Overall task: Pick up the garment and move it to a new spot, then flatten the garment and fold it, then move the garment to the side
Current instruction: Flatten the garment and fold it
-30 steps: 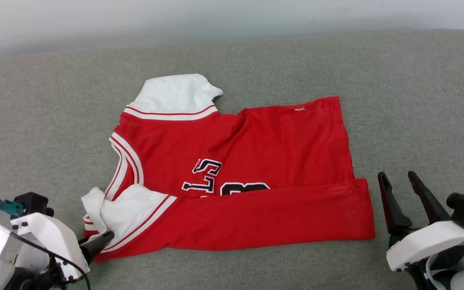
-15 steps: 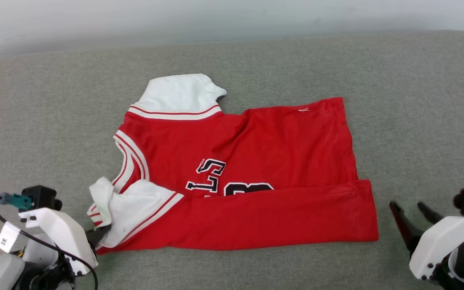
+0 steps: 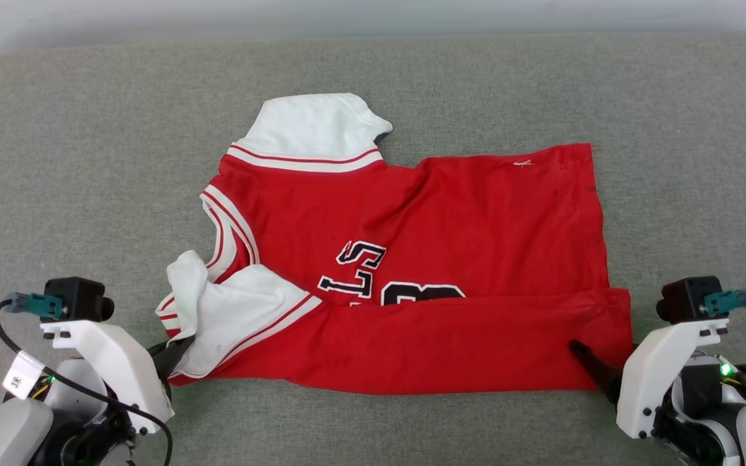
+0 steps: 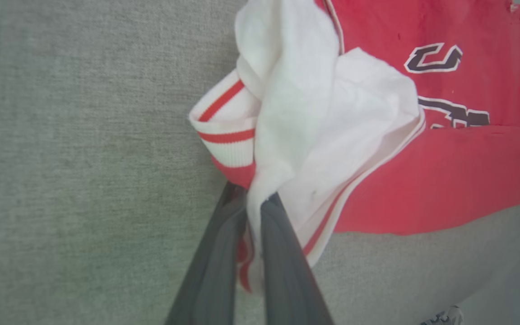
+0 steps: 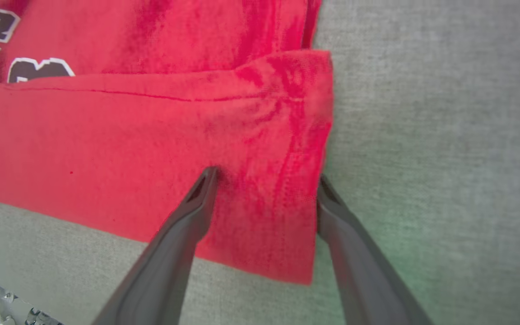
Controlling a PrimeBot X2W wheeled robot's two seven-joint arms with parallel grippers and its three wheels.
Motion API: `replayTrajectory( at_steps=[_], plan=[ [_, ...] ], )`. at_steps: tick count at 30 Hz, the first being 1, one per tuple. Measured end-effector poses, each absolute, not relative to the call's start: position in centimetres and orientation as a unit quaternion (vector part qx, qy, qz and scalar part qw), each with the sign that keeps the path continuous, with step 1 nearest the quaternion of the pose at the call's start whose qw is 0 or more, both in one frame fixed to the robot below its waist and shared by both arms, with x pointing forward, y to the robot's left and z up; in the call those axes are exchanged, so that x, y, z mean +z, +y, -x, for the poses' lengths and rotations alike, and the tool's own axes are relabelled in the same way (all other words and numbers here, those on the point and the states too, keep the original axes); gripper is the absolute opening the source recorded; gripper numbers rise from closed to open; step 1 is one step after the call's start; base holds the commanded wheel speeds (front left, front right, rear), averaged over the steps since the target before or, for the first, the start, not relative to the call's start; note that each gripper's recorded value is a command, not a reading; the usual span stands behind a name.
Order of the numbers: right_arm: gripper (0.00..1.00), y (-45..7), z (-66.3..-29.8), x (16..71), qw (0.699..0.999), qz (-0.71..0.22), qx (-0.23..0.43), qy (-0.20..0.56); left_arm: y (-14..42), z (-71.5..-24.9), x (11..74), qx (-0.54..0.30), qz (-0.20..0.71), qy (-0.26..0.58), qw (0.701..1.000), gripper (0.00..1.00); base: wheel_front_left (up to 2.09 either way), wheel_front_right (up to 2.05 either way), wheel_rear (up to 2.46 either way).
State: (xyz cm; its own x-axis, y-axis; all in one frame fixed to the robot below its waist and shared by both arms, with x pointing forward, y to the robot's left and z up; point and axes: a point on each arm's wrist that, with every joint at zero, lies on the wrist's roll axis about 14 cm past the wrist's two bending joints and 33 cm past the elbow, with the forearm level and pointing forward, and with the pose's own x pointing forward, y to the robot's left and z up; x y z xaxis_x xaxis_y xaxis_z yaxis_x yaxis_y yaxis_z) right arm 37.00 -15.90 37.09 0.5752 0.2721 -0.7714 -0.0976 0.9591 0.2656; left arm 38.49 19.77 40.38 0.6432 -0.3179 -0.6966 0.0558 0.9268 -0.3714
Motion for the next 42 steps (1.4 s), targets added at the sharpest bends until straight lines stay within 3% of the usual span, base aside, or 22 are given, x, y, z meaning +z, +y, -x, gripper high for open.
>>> replayTrajectory(
  at_steps=[2,3,4,5,14,23,34,35,36,37,42],
  plan=[
    [1.0,-15.3,-36.8,36.3,0.872,-0.104,0.112,0.464,19.8,-38.4,40.1,-0.102,0.162,0.412,0.891,0.0,0.0,0.0,0.0],
    [0.44,-15.2,-36.8,36.1,0.87,-0.107,0.114,0.467,19.8,-38.3,40.0,-0.101,0.163,0.413,0.89,0.0,0.0,0.0,0.0],
    [0.05,-15.2,-36.8,35.9,0.869,-0.107,0.115,0.469,19.8,-38.3,39.9,-0.101,0.164,0.414,0.89,0.0,0.0,0.0,0.0],
    [0.0,-15.1,-36.9,35.9,0.869,-0.112,0.114,0.469,19.8,-38.2,39.9,-0.1,0.165,0.414,0.89,0.0,0.0,0.0,0.0],
    [0.0,-15.7,-36.6,38.0,0.886,-0.109,0.114,0.436,19.4,-36.9,41.3,-0.101,0.175,0.385,0.9,0.0,0.0,0.0,0.0],
    [0.0,-16.5,-32.7,40.0,0.891,-0.1,0.114,0.428,19.8,-32.6,42.5,-0.081,0.179,0.376,0.906,0.0,0.0,0.0,0.0],
    [0.0,-17.3,-27.8,39.7,0.879,-0.135,0.092,0.448,19.8,-27.8,41.1,-0.057,0.215,0.404,0.887,0.0,0.0,0.0,0.0],
    [0.25,-17.2,-27.8,39.7,0.881,-0.138,0.091,0.444,19.9,-27.8,40.9,-0.058,0.212,0.405,0.888,0.23,0.0,0.0,0.0],
    [1.0,-17.2,-27.8,39.7,0.881,-0.138,0.091,0.444,19.9,-27.8,40.9,-0.058,0.212,0.405,0.888,0.62,0.0,0.0,0.0],
    [1.0,-17.2,-28.4,40.1,0.891,-0.139,0.086,0.423,19.7,-28.0,40.6,-0.057,0.214,0.402,0.888,1.0,0.0,0.0,0.0],
    [1.0,-17.3,-30.6,42.0,0.93,-0.131,0.078,0.334,20.0,-30.8,42.0,-0.061,0.191,0.343,0.918,1.0,0.0,0.0,0.0]
  ],
)
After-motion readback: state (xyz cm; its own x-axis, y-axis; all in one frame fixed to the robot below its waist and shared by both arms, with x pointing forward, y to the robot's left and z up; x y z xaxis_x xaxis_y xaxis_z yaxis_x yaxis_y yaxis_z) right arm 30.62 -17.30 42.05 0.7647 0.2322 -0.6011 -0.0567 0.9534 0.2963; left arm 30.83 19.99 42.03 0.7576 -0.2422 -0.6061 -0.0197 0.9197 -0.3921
